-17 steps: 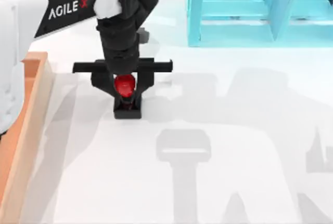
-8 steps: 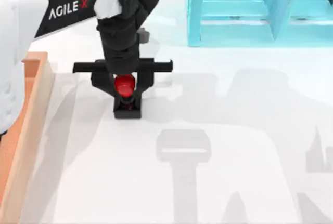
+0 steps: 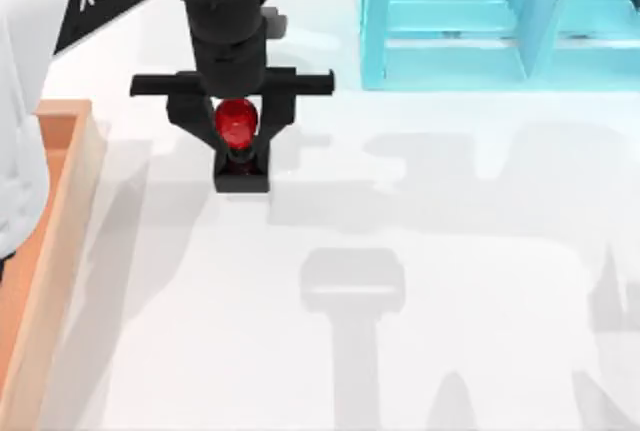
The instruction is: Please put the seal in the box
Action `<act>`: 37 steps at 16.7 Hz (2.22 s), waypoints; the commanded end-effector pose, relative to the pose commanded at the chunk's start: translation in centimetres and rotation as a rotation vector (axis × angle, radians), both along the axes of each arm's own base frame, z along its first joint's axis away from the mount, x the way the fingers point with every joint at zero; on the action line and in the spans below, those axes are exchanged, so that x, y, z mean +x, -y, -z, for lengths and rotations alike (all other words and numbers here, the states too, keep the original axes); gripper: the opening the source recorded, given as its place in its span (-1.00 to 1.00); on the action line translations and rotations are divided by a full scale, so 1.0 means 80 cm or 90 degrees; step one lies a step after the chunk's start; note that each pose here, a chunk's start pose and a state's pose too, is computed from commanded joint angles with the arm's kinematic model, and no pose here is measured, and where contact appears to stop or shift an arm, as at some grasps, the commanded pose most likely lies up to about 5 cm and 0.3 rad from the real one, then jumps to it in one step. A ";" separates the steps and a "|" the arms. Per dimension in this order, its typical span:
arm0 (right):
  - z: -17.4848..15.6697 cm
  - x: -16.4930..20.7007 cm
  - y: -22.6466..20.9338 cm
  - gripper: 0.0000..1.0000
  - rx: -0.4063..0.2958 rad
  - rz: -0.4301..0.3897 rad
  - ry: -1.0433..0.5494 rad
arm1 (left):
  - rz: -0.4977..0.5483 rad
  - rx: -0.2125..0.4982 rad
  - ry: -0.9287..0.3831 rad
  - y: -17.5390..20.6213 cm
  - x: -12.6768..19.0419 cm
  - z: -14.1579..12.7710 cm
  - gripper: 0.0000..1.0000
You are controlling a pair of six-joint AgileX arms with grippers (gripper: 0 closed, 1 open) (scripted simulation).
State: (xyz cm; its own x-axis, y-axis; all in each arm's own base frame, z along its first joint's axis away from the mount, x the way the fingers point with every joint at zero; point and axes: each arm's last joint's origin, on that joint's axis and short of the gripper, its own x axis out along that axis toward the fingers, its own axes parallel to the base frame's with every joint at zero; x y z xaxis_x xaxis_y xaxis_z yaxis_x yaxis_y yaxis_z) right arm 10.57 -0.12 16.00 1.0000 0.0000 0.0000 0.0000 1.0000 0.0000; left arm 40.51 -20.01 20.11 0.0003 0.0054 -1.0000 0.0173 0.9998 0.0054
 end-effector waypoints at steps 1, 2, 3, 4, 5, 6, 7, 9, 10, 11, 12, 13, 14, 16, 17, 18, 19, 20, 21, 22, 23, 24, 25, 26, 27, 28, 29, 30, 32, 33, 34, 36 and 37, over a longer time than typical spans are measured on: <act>0.000 0.000 0.000 1.00 0.000 0.000 0.000 | 0.000 0.000 -0.001 0.000 -0.001 -0.016 -1.00; 0.000 0.000 0.000 1.00 0.000 0.000 0.000 | 0.001 -0.001 -0.001 -0.001 -0.002 -0.032 -1.00; 0.000 0.000 0.000 1.00 0.000 0.000 0.000 | 0.001 -0.003 -0.001 -0.002 -0.004 -0.045 -1.00; 0.000 0.000 0.000 1.00 0.000 0.000 0.000 | 0.002 -0.004 0.000 -0.003 -0.006 -0.054 -1.00; 0.000 0.000 0.000 1.00 0.000 0.000 0.000 | 0.002 -0.004 0.000 -0.003 -0.006 -0.059 -1.00; 0.000 0.000 0.000 1.00 0.000 0.000 0.000 | 0.002 -0.004 0.000 -0.003 -0.007 -0.061 -1.00; 0.000 0.000 0.000 1.00 0.000 0.000 0.000 | 0.002 -0.004 0.000 -0.003 -0.007 -0.061 -1.00; 0.000 0.000 0.000 1.00 0.000 0.000 0.000 | 0.001 -0.003 -0.001 -0.004 -0.006 -0.059 -1.00; 0.000 0.000 0.000 1.00 0.000 0.000 0.000 | 0.002 -0.003 0.000 -0.005 -0.006 -0.059 -1.00; 0.000 0.000 0.000 1.00 0.000 0.000 0.000 | 0.002 -0.003 0.000 -0.012 -0.005 -0.061 -1.00; 0.000 0.000 0.000 1.00 0.000 0.000 0.000 | 0.002 -0.003 0.000 -0.025 -0.003 -0.064 -1.00; 0.000 0.000 0.000 1.00 0.000 0.000 0.000 | 0.002 -0.004 0.001 -0.043 -0.002 -0.067 -1.00; 0.000 0.000 0.000 1.00 0.000 0.000 0.000 | 0.000 -0.004 0.003 -0.068 0.000 -0.072 -1.00; 0.000 0.000 0.000 1.00 0.000 0.000 0.000 | -0.003 -0.007 0.010 -0.131 -0.002 -0.084 -1.00; 0.000 0.000 0.000 1.00 0.000 0.000 0.000 | -0.004 -0.007 0.013 -0.167 -0.006 -0.090 -1.00; 0.000 0.000 0.000 1.00 0.000 0.000 0.000 | -0.004 -0.008 0.016 -0.205 -0.014 -0.094 -1.00; 0.000 0.000 0.000 1.00 0.000 0.000 0.000 | -0.003 -0.008 0.018 -0.241 -0.026 -0.098 -1.00; 0.000 0.000 0.000 1.00 0.000 0.000 0.000 | -0.003 -0.008 0.020 -0.275 -0.040 -0.102 -1.00; 0.000 0.000 0.000 1.00 0.000 0.000 0.000 | -0.002 -0.007 0.023 -0.304 -0.056 -0.104 -1.00; 0.000 0.000 0.000 1.00 0.000 0.000 0.000 | -0.001 -0.007 0.026 -0.326 -0.072 -0.107 -1.00; 0.000 0.000 0.000 1.00 0.000 0.000 0.000 | 0.000 -0.006 0.030 -0.343 -0.087 -0.108 -1.00; 0.000 0.000 0.000 1.00 0.000 0.000 0.000 | 0.001 -0.005 0.035 -0.355 -0.100 -0.110 -1.00; 0.000 0.000 0.000 1.00 0.000 0.000 0.000 | 0.001 -0.004 0.039 -0.363 -0.109 -0.112 -1.00; 0.000 0.000 0.000 1.00 0.000 0.000 0.000 | 0.002 -0.003 0.042 -0.368 -0.115 -0.112 -1.00; 0.000 0.000 0.000 1.00 0.000 0.000 0.000 | 0.002 -0.003 0.043 -0.369 -0.116 -0.113 -1.00; 0.000 0.000 0.000 1.00 0.000 0.000 0.000 | 0.002 -0.003 0.043 -0.369 -0.116 -0.113 -1.00; 0.000 0.000 0.000 1.00 0.000 0.000 0.000 | 0.002 -0.003 0.043 -0.369 -0.116 -0.113 -1.00; 0.000 0.000 0.000 1.00 0.000 0.000 0.000 | 0.004 -0.002 0.040 -0.368 -0.115 -0.112 -1.00; 0.000 0.000 0.000 1.00 0.000 0.000 0.000 | 0.004 0.001 0.043 -0.368 -0.115 -0.109 -1.00; 0.000 0.000 0.000 1.00 0.000 0.000 0.000 | 0.004 0.001 0.043 -0.368 -0.115 -0.102 -1.00; 0.000 0.000 0.000 1.00 0.000 0.000 0.000 | 0.003 0.000 0.043 -0.368 -0.114 -0.092 -1.00; 0.000 0.000 0.000 1.00 0.000 0.000 0.000 | 0.003 -0.002 0.043 -0.369 -0.112 -0.070 -1.00; 0.000 0.000 0.000 1.00 0.000 0.000 0.000 | 0.003 -0.003 0.044 -0.369 -0.112 -0.058 -1.00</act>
